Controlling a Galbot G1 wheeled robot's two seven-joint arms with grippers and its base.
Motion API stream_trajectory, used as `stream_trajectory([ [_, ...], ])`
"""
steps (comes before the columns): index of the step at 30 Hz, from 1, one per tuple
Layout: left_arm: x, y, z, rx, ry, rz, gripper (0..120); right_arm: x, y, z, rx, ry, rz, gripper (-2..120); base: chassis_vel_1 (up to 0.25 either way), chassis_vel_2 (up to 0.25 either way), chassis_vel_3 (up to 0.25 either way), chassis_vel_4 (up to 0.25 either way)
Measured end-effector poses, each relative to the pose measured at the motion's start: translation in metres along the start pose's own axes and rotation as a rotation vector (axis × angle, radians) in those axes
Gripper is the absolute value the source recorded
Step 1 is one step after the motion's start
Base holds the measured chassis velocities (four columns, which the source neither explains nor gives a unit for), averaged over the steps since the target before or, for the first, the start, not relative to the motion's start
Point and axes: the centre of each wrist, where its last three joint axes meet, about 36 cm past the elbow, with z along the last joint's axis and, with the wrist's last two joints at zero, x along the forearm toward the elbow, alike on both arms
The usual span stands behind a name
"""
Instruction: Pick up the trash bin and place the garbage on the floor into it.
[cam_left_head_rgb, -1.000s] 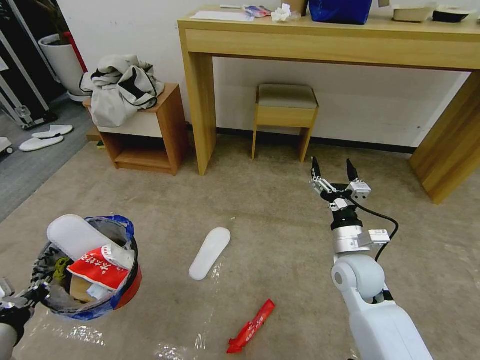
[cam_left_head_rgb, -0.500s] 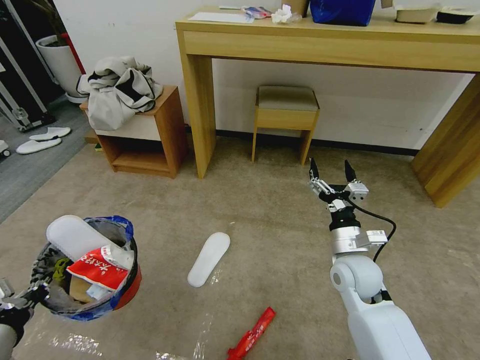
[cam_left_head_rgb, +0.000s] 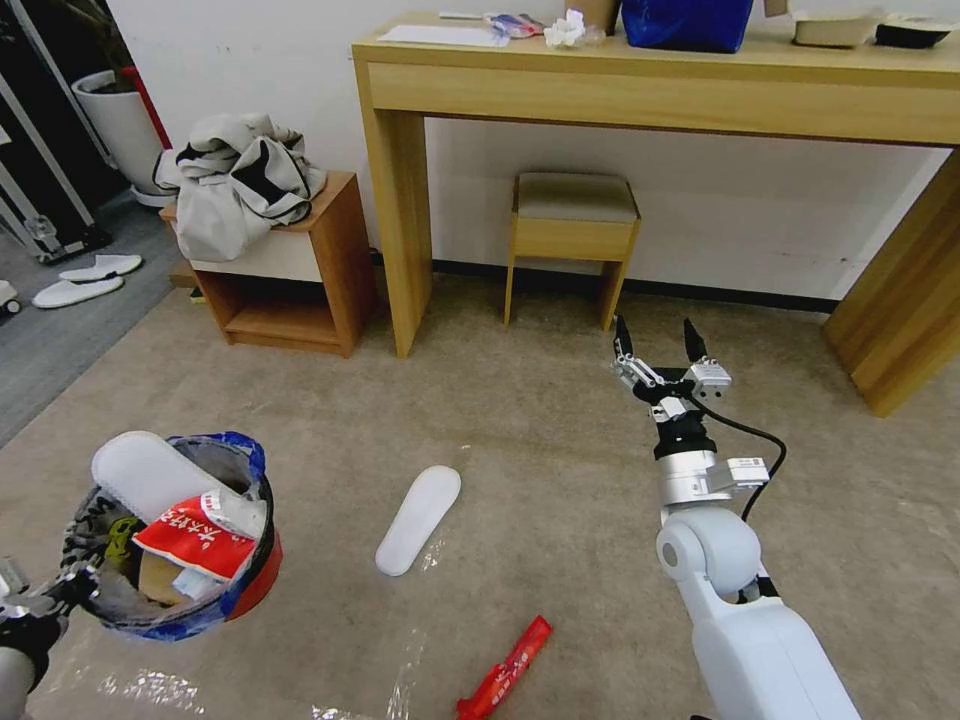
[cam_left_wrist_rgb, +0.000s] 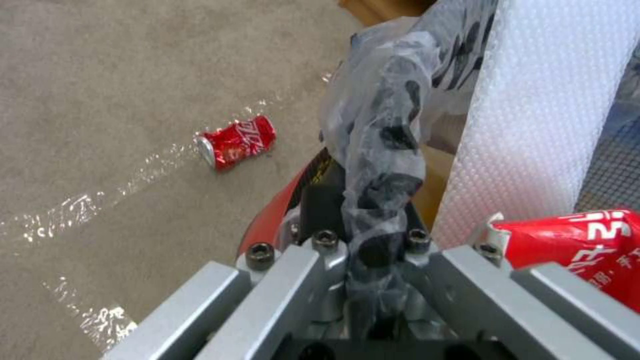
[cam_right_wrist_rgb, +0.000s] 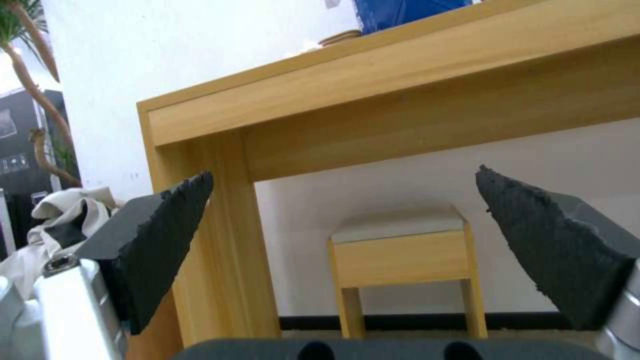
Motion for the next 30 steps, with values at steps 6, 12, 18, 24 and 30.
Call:
stream_trajectory([
  [6,-0.0010,-0.0005,0.0001,0.000,0.000,0.001,0,-0.0007,0.0000,0.0001,-0.001,0.000,-0.001,100,0.000,0.000,0.000,0.000],
  [12,-0.0018,0.0001,-0.0001,-0.002,0.002,0.000,0,-0.0008,0.0008,0.0007,-0.001,0.003,-0.002,100,0.000,0.000,0.000,0.000],
  [18,-0.0020,0.0001,-0.0007,-0.004,0.001,0.000,0,-0.0005,0.0018,0.0011,-0.002,0.005,-0.003,100,0.000,0.000,0.000,0.000],
  [24,-0.0025,0.0001,-0.0009,-0.005,0.001,0.001,0,-0.0008,0.0020,0.0014,-0.001,0.005,-0.003,100,0.000,0.000,0.000,0.000],
  [30,-0.0030,0.0005,-0.0009,-0.004,0.002,0.000,0,-0.0007,0.0019,0.0021,-0.001,0.007,-0.004,100,-0.014,0.017,0.025,-0.018],
])
